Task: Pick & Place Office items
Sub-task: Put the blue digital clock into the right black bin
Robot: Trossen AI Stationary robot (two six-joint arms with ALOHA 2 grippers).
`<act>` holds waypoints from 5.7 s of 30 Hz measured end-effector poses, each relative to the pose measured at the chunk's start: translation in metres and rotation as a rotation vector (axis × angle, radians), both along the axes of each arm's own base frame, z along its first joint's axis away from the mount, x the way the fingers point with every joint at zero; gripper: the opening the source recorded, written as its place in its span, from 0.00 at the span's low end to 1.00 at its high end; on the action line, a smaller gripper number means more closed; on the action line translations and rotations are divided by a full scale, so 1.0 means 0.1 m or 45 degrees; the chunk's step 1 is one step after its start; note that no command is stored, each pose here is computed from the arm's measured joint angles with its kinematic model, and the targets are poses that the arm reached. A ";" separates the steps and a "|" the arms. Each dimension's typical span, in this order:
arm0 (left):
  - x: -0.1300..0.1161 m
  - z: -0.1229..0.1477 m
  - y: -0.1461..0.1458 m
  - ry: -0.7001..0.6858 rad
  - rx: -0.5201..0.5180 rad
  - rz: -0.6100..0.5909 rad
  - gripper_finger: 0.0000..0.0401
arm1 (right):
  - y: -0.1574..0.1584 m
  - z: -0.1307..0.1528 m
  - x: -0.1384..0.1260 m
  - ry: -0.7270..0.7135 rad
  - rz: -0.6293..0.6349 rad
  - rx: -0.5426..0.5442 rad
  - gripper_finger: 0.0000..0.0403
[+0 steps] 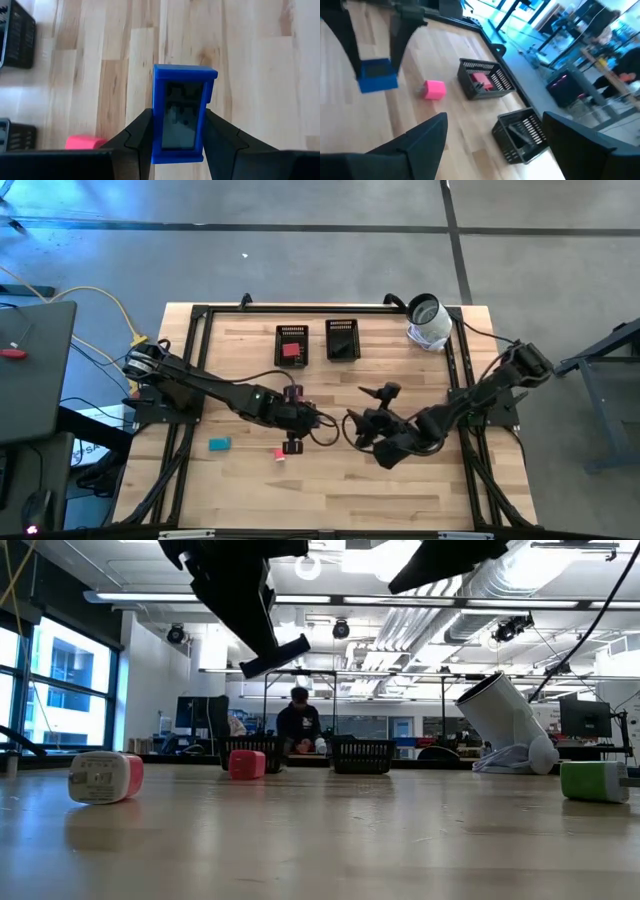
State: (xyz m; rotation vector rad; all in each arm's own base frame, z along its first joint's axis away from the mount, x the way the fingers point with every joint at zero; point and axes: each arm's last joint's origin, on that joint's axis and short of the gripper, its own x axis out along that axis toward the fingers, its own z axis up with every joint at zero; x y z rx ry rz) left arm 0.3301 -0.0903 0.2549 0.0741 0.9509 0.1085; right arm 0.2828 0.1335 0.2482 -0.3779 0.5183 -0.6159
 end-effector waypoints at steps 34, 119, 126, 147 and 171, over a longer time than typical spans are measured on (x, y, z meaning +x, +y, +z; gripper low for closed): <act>0.03 0.33 -0.10 -0.379 0.507 0.074 0.30 | 0.20 0.05 0.09 -0.114 0.115 0.017 0.72; 0.16 0.14 -0.47 -0.354 1.085 0.074 0.30 | -0.33 0.16 0.50 -0.257 0.281 0.386 0.56; 0.16 0.15 -0.46 -0.351 1.113 0.082 0.30 | -0.34 0.17 0.50 -0.260 0.275 0.383 0.56; 0.15 0.17 -0.48 -0.343 1.157 0.100 0.20 | -0.41 0.15 0.52 -0.229 0.274 0.375 0.11; 0.12 0.17 -0.46 -0.283 1.305 0.193 0.11 | -0.46 0.11 0.49 -0.158 0.226 0.356 0.11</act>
